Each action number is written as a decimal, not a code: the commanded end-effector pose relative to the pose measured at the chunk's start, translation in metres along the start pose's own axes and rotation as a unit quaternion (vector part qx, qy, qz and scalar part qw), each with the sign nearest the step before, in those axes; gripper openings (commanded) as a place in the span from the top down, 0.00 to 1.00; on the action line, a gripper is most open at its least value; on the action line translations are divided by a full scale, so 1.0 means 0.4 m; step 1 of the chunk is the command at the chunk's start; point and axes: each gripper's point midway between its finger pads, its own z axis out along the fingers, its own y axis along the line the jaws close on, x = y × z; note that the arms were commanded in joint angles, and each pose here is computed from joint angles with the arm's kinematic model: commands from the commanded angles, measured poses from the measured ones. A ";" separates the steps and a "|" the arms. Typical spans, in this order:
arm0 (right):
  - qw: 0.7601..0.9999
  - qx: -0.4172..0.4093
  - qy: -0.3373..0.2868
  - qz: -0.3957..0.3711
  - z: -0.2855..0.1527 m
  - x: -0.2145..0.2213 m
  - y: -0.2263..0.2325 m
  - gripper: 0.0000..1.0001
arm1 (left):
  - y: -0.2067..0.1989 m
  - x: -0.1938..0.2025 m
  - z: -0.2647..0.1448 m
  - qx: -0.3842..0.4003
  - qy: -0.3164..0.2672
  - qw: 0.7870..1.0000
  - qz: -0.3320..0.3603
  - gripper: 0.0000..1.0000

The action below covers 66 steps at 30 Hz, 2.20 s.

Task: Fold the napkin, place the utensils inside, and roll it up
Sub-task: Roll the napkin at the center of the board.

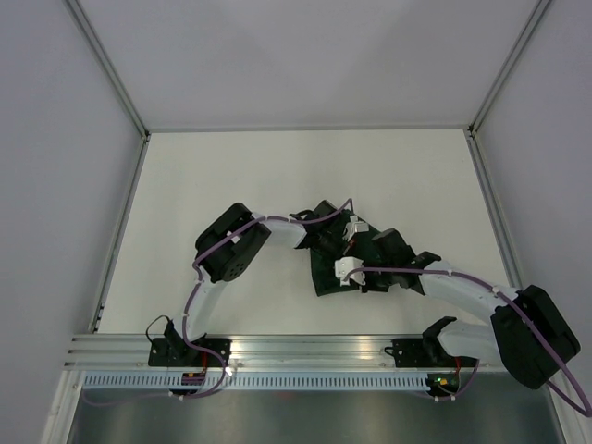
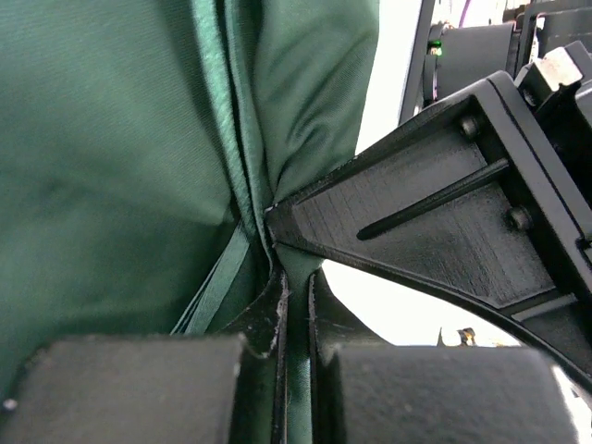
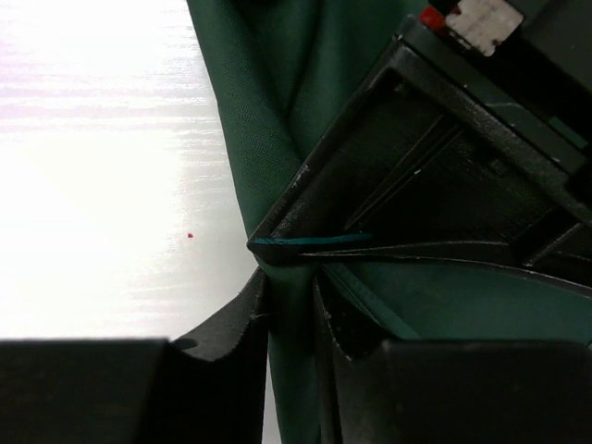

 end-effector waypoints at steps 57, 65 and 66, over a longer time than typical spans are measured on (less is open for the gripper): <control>0.921 -0.305 -0.047 0.238 0.018 0.055 0.007 0.90 | -0.112 -0.014 0.006 -0.378 -0.131 0.710 0.579 0.25; 0.918 -0.310 -0.047 0.242 0.020 0.059 0.005 0.91 | -0.051 -0.010 0.034 -0.381 -0.105 0.721 0.569 0.26; 0.917 -0.312 -0.046 0.243 0.020 0.059 0.008 0.91 | -0.044 -0.009 0.035 -0.380 -0.103 0.724 0.566 0.27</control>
